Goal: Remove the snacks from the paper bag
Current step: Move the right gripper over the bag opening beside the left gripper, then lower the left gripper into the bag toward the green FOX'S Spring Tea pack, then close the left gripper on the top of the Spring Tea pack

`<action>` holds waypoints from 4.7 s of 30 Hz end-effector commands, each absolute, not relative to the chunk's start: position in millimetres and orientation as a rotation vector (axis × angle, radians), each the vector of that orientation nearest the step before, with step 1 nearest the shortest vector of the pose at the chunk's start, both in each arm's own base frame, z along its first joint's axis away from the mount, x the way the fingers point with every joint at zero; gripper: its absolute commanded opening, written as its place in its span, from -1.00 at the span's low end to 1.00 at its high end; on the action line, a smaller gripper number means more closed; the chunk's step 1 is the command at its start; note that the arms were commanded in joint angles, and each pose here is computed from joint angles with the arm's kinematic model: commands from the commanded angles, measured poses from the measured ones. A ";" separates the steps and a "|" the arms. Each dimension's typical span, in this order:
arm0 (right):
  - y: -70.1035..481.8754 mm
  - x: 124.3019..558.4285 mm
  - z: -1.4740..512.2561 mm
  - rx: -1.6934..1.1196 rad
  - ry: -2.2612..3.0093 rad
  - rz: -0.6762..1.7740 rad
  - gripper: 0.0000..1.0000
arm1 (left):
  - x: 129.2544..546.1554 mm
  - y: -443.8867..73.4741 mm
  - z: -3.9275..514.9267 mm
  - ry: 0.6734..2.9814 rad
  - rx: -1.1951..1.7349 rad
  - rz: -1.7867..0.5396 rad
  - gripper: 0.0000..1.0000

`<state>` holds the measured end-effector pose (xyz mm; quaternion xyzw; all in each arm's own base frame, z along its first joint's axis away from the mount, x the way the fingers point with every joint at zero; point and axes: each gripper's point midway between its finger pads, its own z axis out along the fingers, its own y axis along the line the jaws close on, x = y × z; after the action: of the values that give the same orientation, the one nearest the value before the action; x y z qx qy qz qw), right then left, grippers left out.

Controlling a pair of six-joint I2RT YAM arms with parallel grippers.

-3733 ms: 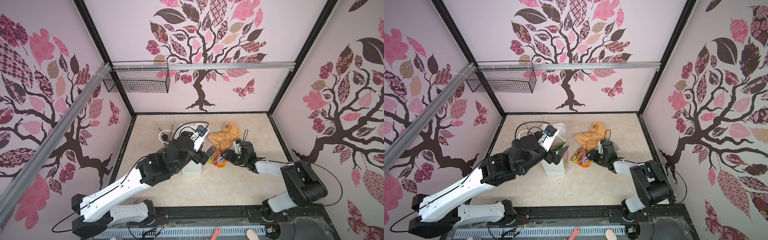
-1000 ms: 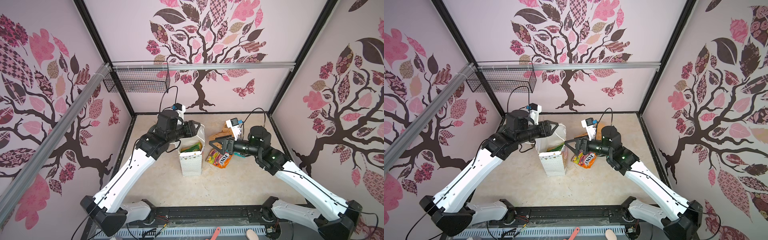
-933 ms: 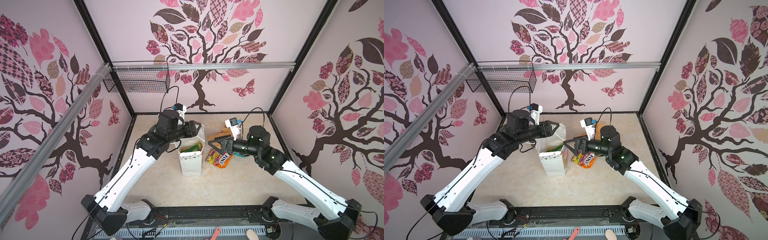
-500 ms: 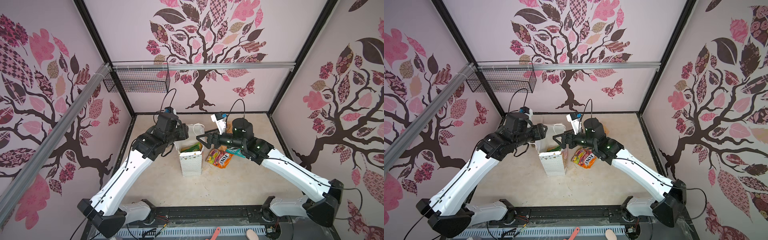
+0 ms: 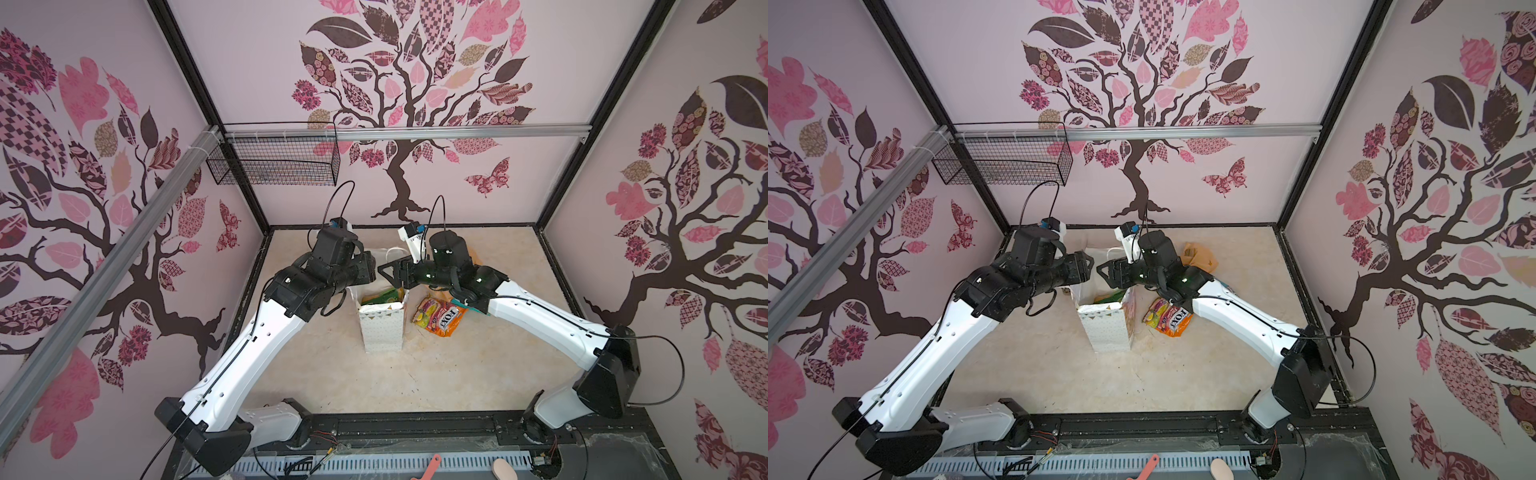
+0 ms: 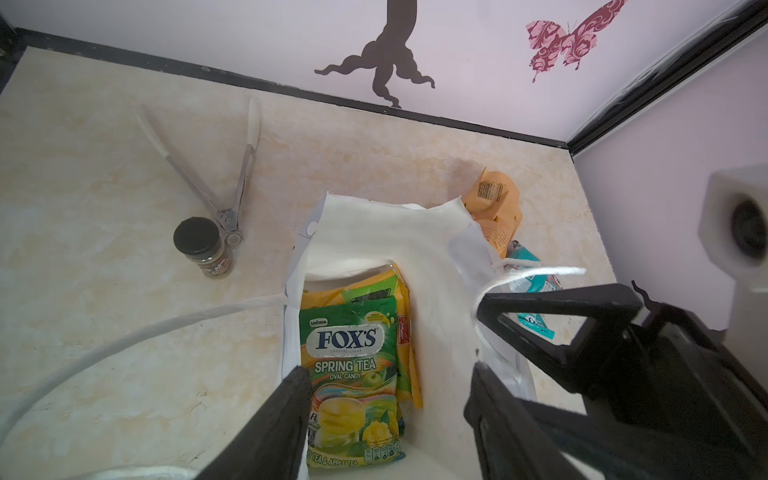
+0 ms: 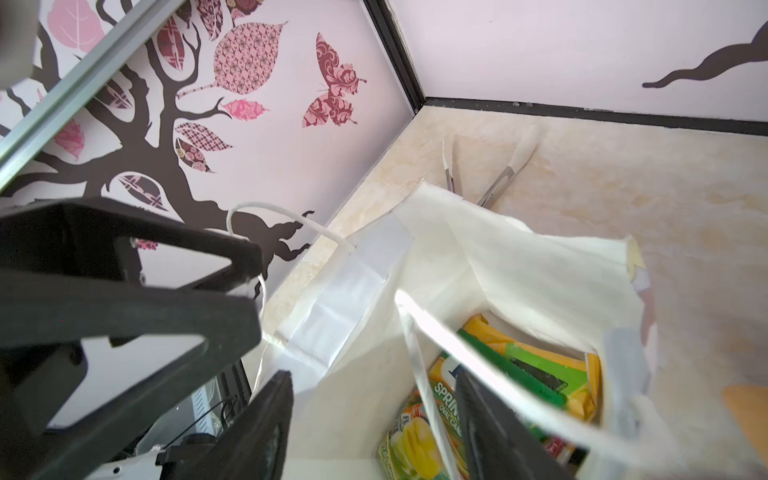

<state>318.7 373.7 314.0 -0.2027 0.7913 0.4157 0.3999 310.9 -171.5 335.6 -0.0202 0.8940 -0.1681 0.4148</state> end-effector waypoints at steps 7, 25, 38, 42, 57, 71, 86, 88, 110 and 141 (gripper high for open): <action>386.2 324.3 338.7 -0.511 1.928 1.094 -0.41 | 312.7 -171.7 330.6 2.267 -0.050 -0.405 0.26; 354.0 291.7 375.3 -0.511 1.828 1.121 -0.97 | 336.6 -196.5 295.4 2.400 -0.019 -0.373 0.17; 341.2 286.3 374.9 -0.493 1.813 1.091 -0.96 | 320.6 -206.0 209.4 2.664 0.020 -0.313 0.12; 339.6 285.8 375.5 -0.493 1.810 1.084 -0.96 | 311.5 -210.1 187.9 2.721 0.062 -0.304 0.11; 337.2 285.0 376.0 -0.488 1.809 1.078 -0.96 | 297.8 -218.7 132.0 2.840 0.160 -0.239 0.29; 334.9 281.5 374.9 -0.491 1.810 1.081 -0.96 | 290.2 -214.9 70.0 2.956 0.202 -0.145 0.41; 335.8 281.5 372.2 -0.495 1.819 1.083 -0.96 | 269.7 -199.4 9.5 3.054 0.189 -0.055 0.67; 335.6 281.4 372.4 -0.494 1.820 1.083 -0.96 | 269.0 -200.4 4.6 3.059 0.192 -0.059 0.53; 332.8 280.7 369.3 -0.488 1.825 1.074 -0.95 | 283.3 -208.5 43.7 2.936 0.191 -0.170 -1.00; 332.7 273.6 341.6 -0.475 1.891 1.113 -0.95 | 323.7 -202.0 184.8 2.598 0.157 -0.186 -1.00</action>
<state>284.9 335.6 330.1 -0.1884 0.7699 0.4305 0.4319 315.7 -204.6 156.1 0.0584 0.9697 -0.0665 0.2277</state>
